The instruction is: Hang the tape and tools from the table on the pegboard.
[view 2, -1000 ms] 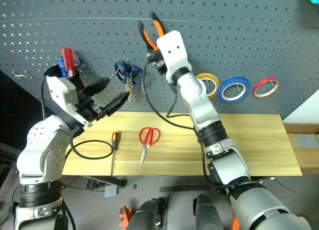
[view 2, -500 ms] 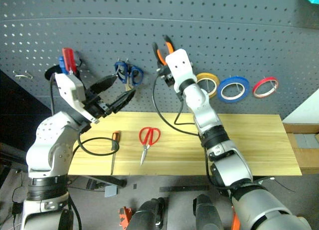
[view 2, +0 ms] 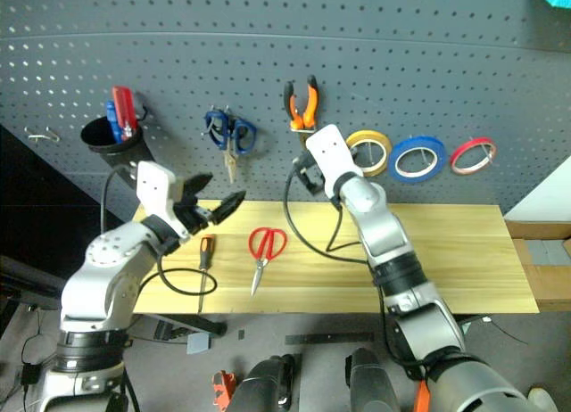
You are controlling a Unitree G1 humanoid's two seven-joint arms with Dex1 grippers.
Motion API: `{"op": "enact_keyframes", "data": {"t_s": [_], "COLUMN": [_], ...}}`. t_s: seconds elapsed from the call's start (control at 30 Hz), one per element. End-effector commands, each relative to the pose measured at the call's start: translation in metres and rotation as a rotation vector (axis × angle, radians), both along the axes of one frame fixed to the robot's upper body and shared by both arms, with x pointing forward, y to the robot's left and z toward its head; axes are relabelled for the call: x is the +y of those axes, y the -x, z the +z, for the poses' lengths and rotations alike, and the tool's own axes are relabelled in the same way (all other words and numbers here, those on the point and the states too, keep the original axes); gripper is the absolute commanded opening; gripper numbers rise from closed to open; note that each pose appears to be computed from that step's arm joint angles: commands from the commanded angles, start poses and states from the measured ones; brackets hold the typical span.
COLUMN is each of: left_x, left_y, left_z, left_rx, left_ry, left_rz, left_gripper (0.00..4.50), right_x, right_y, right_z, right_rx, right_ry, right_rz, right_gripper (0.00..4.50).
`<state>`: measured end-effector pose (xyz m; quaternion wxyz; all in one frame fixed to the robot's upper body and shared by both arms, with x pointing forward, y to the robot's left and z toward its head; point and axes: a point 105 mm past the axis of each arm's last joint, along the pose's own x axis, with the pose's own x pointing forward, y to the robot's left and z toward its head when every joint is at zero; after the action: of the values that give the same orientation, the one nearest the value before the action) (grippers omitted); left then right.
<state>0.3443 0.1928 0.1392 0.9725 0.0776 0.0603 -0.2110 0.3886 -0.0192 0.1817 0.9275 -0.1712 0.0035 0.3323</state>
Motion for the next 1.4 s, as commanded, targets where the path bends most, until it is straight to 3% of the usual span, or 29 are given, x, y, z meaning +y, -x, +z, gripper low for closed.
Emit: {"op": "enact_keyframes", "data": {"t_s": [0.03,0.27,0.57,0.8,0.9,1.2,1.27,1.4], "left_x": [0.011,-0.001,-0.012,-0.024,-0.024,-0.036,-0.036,-0.037], "left_y": [0.007,0.016,-0.005,-0.020,-0.023,-0.023,-0.023,-0.021], "left_z": [-0.039,-0.099,-0.129,-0.138,-0.143,-0.148,-0.147,-0.138], "left_rx": [0.203,0.440,0.543,0.571,0.583,0.566,0.548,0.452], "left_ry": [-0.014,-0.055,-0.113,-0.086,-0.078,-0.108,-0.112,-0.085], "left_rz": [0.144,0.188,0.243,0.260,0.276,0.203,0.195,0.159], "left_gripper": [4.14,4.14,4.14,4.14,3.52,0.60,0.27,0.27], "right_x": [0.016,0.017,0.022,0.021,0.019,0.011,0.010,0.006], "right_y": [0.043,0.076,0.086,0.084,0.083,0.086,0.086,0.088], "right_z": [0.004,-0.018,-0.022,-0.020,-0.018,-0.023,-0.023,-0.022], "right_rx": [0.102,0.206,0.214,0.203,0.201,0.250,0.253,0.255], "right_ry": [-0.026,0.037,0.071,0.076,0.077,0.074,0.075,0.076], "right_rz": [0.213,0.301,0.334,0.324,0.317,0.314,0.311,0.309], "right_gripper": [4.46,4.46,4.46,4.46,4.50,4.50,4.50,4.50]}}
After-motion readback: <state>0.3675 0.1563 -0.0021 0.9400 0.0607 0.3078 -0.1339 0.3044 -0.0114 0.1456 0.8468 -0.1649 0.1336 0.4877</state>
